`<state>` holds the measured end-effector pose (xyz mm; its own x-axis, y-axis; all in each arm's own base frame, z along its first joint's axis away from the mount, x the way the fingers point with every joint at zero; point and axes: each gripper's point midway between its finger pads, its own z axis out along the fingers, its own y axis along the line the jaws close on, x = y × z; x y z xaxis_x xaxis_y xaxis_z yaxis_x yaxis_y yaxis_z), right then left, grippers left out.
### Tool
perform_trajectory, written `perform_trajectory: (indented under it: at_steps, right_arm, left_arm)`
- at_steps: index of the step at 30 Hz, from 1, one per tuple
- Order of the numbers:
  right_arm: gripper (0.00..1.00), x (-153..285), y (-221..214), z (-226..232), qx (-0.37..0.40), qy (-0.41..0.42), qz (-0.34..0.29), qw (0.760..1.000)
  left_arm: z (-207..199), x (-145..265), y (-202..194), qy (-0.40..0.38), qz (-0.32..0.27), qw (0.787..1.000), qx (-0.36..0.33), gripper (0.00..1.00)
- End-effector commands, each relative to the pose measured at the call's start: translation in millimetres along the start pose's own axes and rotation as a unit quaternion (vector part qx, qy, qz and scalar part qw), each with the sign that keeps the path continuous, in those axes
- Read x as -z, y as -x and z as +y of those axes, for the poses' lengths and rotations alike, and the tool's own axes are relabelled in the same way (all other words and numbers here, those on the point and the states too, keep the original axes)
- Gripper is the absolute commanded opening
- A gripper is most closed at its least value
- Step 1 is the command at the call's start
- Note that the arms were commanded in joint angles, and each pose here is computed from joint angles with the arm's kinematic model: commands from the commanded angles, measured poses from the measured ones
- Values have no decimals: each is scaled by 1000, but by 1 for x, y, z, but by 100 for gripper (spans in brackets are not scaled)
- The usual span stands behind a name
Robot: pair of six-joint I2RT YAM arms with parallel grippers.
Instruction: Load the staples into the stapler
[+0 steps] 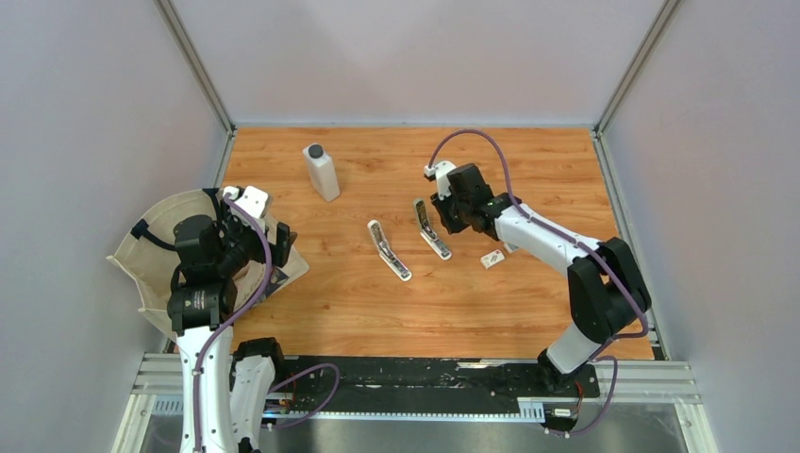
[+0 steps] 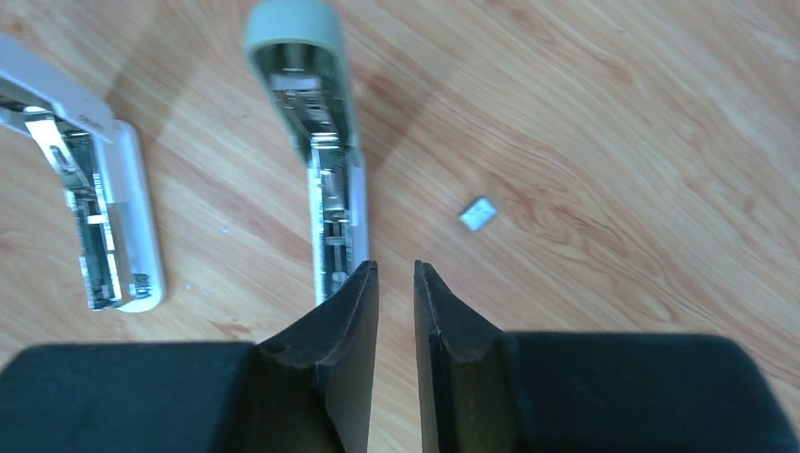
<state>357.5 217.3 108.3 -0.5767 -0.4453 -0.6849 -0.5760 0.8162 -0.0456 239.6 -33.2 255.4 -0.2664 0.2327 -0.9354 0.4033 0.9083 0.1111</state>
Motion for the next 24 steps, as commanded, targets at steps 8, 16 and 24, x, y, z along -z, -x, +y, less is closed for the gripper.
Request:
perform_trajectory:
  at_steps: [8, 16, 24]
  right_arm:
    - [24, -10, 14, 18, -1, -11, -42, 999]
    - [27, 8, 19, -28, -16, -72, -49, 996]
    - [39, -27, -11, -56, -90, -80, 46, 992]
  left_arm:
    - [-6, -1, -18, -11, 22, 999, 29, 93]
    - [-6, -3, -17, -14, 22, 999, 30, 93]
    - [-7, -2, -17, -15, 20, 999, 30, 93]
